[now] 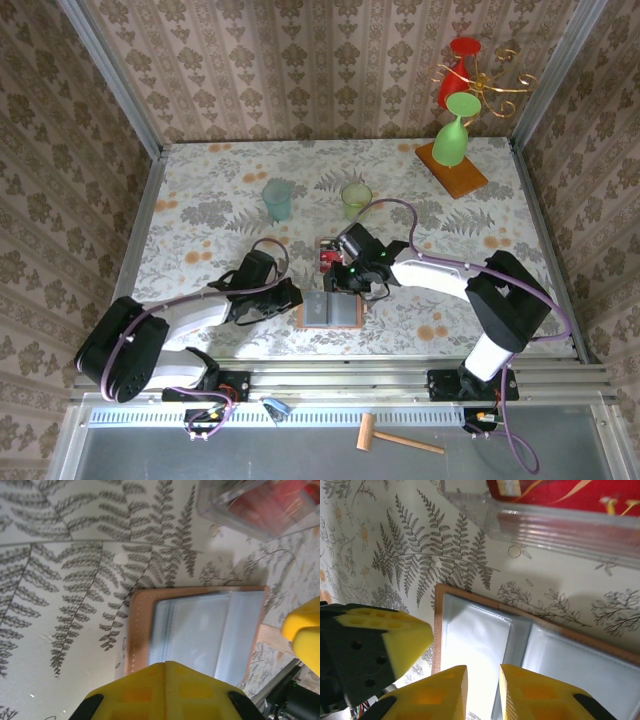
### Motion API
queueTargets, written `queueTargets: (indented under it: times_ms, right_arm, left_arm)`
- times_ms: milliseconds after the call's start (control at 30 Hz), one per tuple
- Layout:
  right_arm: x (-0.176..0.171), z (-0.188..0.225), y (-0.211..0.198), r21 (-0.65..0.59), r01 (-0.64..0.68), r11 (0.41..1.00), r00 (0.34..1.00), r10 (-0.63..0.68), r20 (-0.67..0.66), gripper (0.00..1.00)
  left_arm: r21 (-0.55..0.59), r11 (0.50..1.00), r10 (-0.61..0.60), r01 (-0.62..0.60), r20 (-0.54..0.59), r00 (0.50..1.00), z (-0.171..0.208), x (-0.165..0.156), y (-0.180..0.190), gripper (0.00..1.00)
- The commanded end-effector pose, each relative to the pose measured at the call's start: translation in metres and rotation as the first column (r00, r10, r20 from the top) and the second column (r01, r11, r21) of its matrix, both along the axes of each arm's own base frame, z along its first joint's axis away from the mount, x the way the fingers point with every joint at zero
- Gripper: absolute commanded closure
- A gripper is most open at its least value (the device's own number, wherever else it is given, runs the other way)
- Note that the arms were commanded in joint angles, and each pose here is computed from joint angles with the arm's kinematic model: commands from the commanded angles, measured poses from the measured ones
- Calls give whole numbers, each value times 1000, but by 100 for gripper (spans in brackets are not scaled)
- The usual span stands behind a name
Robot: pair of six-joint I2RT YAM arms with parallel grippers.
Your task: Take the credit cards out of the card holder
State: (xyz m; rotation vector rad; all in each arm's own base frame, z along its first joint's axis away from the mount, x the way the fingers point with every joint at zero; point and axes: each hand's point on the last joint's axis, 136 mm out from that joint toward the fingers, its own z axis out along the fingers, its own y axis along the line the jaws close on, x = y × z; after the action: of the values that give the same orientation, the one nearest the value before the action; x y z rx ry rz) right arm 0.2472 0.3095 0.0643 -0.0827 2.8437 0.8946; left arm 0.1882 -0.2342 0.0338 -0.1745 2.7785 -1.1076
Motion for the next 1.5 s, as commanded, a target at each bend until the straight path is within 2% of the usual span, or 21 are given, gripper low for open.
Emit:
queueTargets:
  times_ms: [0, 567, 1167, 1467]
  right_arm:
    - [-8, -8, 5, 9, 4, 1000, 999, -4, -47, 75]
    - [-23, -23, 24, 56, -11, 998, 992, 18, -125, 75]
    - [-35, -35, 29, 40, -35, 999, 984, 41, -170, 73]
    - [-35, -43, 21, -8, -20, 1000, 984, 18, -175, 72]
  left_arm:
    - [45, 999, -4, 5, -28, 1000, -12, -8, 5, 93]
    - [89, 996, 8, -3, -50, 999, -21, -16, 14, 96]
    - [101, 995, -3, 9, -57, 998, -23, -16, 14, 100]
    - [105, 994, -5, 11, -57, 998, -23, -17, 15, 100]
